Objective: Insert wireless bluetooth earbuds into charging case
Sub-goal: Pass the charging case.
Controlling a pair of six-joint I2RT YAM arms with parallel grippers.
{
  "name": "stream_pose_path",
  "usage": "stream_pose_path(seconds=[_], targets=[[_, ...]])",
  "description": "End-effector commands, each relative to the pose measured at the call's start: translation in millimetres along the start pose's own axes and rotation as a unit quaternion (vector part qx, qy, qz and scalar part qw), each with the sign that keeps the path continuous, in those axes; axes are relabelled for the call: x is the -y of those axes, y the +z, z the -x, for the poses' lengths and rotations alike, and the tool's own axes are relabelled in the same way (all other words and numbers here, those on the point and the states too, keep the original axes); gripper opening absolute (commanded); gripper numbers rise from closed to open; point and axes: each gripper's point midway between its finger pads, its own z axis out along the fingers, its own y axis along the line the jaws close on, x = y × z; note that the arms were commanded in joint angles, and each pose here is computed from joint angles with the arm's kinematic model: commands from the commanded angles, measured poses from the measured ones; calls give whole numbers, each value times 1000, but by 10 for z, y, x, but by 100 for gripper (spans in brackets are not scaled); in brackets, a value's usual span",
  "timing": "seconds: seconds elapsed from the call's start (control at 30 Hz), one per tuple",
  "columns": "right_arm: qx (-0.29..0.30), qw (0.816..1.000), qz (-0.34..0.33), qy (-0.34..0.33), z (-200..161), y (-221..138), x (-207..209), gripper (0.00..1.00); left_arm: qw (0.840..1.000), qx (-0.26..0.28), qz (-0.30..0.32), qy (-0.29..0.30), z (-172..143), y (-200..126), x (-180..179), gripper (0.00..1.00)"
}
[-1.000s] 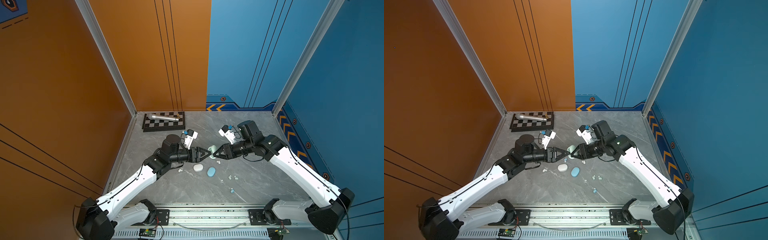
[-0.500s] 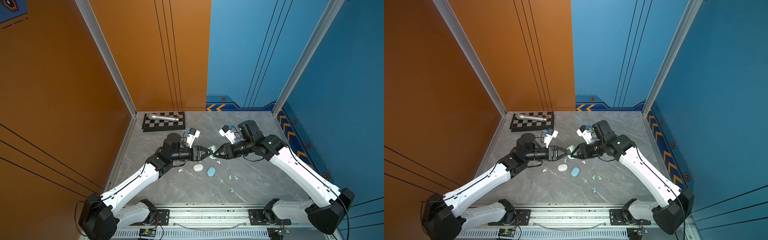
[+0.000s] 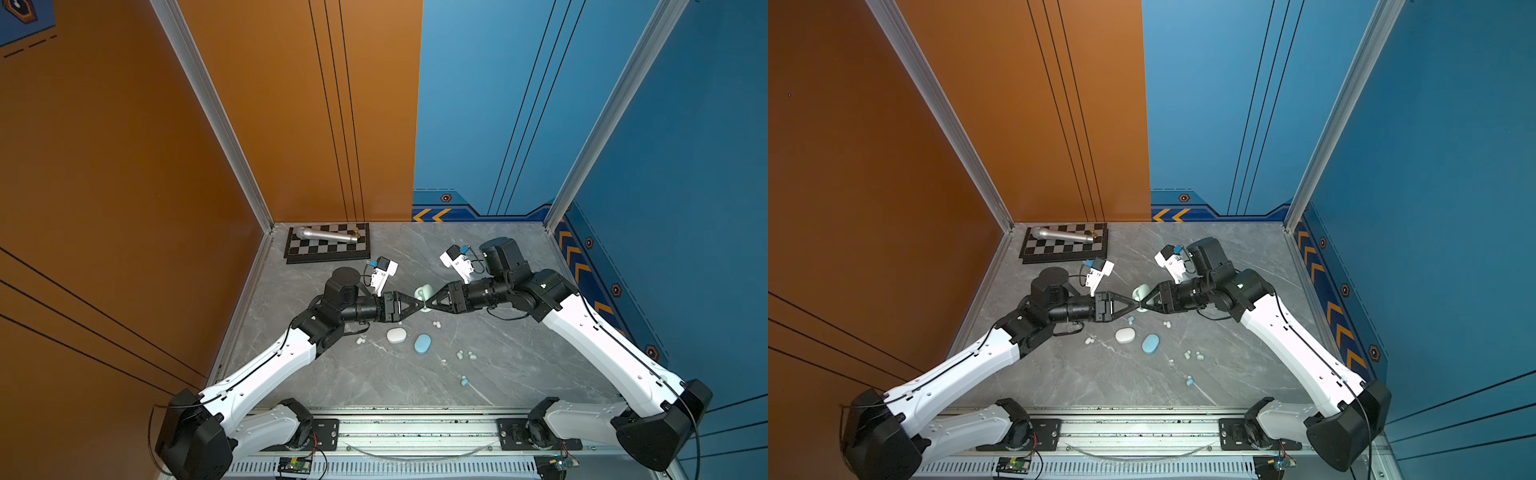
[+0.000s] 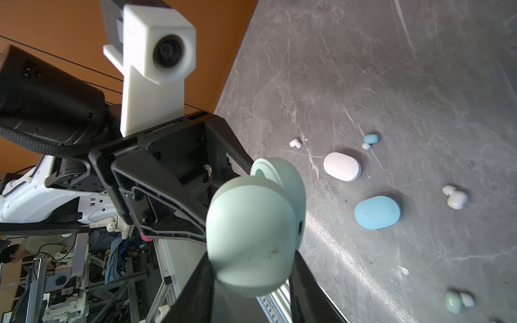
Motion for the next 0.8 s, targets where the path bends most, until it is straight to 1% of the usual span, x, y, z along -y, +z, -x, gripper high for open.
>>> stream_pose_path(seconds=[0.0,0.13,0.23,0.43,0.5,0.63,0.77], targets=[[26,999,31,-18,130,-118,-215,26,1000,4,0,3,10,-31,-9,52],[23,999,39,-17,128,-90,-241,26,1000,3,-3,3,33,-7,20,52],[17,999,42,-16,104,-67,-253,26,1000,5,-3,5,58,11,35,48],[10,999,45,-12,66,-45,-246,26,1000,5,-3,7,86,42,52,34],[8,999,45,-11,47,-35,-241,26,1000,5,-4,7,91,45,63,32],[6,999,45,-7,32,-17,-219,26,1000,6,-5,8,98,49,80,31],[5,999,46,-5,29,-4,-212,26,1000,14,-4,10,133,33,102,37]])
